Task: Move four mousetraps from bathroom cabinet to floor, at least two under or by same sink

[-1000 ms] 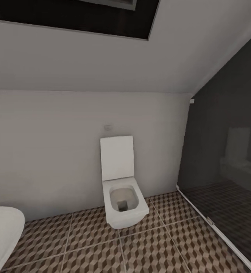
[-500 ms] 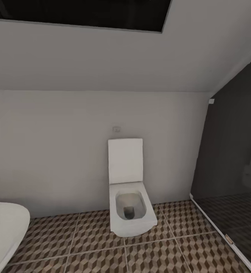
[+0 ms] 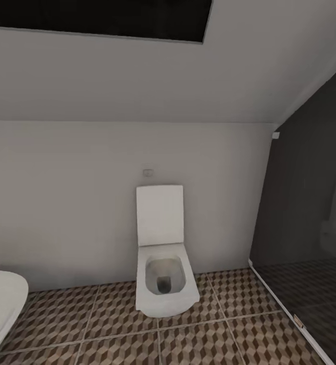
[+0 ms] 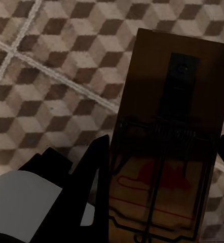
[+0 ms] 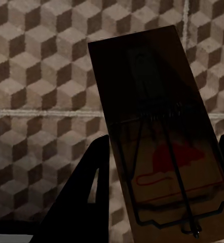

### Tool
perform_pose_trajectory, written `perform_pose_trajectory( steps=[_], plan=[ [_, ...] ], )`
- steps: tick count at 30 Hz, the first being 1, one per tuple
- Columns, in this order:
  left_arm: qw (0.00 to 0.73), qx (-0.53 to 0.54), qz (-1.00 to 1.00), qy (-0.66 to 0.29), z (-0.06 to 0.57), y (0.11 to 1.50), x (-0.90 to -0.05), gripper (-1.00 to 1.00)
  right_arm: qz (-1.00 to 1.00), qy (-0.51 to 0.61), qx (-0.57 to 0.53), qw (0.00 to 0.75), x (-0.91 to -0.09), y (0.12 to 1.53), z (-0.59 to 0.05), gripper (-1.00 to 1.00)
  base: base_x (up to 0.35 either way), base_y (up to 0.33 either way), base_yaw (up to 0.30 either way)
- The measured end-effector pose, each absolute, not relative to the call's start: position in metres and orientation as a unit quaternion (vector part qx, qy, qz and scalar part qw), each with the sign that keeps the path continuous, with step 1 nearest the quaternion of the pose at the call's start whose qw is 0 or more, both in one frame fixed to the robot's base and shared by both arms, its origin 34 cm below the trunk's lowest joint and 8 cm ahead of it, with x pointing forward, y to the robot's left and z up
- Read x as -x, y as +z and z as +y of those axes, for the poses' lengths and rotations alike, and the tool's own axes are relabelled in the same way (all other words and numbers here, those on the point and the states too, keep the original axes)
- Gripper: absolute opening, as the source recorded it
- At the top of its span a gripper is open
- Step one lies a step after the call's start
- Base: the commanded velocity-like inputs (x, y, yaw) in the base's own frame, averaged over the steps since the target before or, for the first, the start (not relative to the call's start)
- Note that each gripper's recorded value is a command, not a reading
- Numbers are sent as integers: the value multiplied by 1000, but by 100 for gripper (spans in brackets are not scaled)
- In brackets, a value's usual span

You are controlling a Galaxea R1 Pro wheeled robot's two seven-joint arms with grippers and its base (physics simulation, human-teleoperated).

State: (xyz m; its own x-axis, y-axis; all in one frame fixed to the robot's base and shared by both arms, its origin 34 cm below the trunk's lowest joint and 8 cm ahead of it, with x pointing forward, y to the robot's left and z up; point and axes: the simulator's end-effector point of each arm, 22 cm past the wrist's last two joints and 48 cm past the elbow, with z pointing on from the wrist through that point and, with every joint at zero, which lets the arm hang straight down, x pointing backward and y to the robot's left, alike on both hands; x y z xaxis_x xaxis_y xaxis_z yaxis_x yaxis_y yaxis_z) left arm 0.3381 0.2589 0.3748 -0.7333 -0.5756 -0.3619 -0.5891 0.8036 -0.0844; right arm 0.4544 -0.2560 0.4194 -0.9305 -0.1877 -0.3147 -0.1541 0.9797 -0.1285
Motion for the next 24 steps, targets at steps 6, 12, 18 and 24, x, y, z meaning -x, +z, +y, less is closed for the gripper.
perform_pose_trajectory(
  steps=[6, 12, 18, 24],
  plan=[
    [188, 313, 931, 18, 259, 375, -338, -100, 981, -51, 87, 165, -454, 419, -256, -100, 0, -285, 0],
    [188, 313, 931, 18, 259, 375, -338, -100, 981, -52, 87, 165, -454, 419, -256, -100, 0, -287, 0],
    [188, 314, 930, 19, 260, 375, -338, -100, 981, -55, 86, 165, -454, 420, -258, -100, 0, -248, 2],
    [189, 316, 929, 20, 262, 375, -338, -100, 981, -55, 86, 165, -455, 420, -258, -100, 0, -63, 145]
  ],
)
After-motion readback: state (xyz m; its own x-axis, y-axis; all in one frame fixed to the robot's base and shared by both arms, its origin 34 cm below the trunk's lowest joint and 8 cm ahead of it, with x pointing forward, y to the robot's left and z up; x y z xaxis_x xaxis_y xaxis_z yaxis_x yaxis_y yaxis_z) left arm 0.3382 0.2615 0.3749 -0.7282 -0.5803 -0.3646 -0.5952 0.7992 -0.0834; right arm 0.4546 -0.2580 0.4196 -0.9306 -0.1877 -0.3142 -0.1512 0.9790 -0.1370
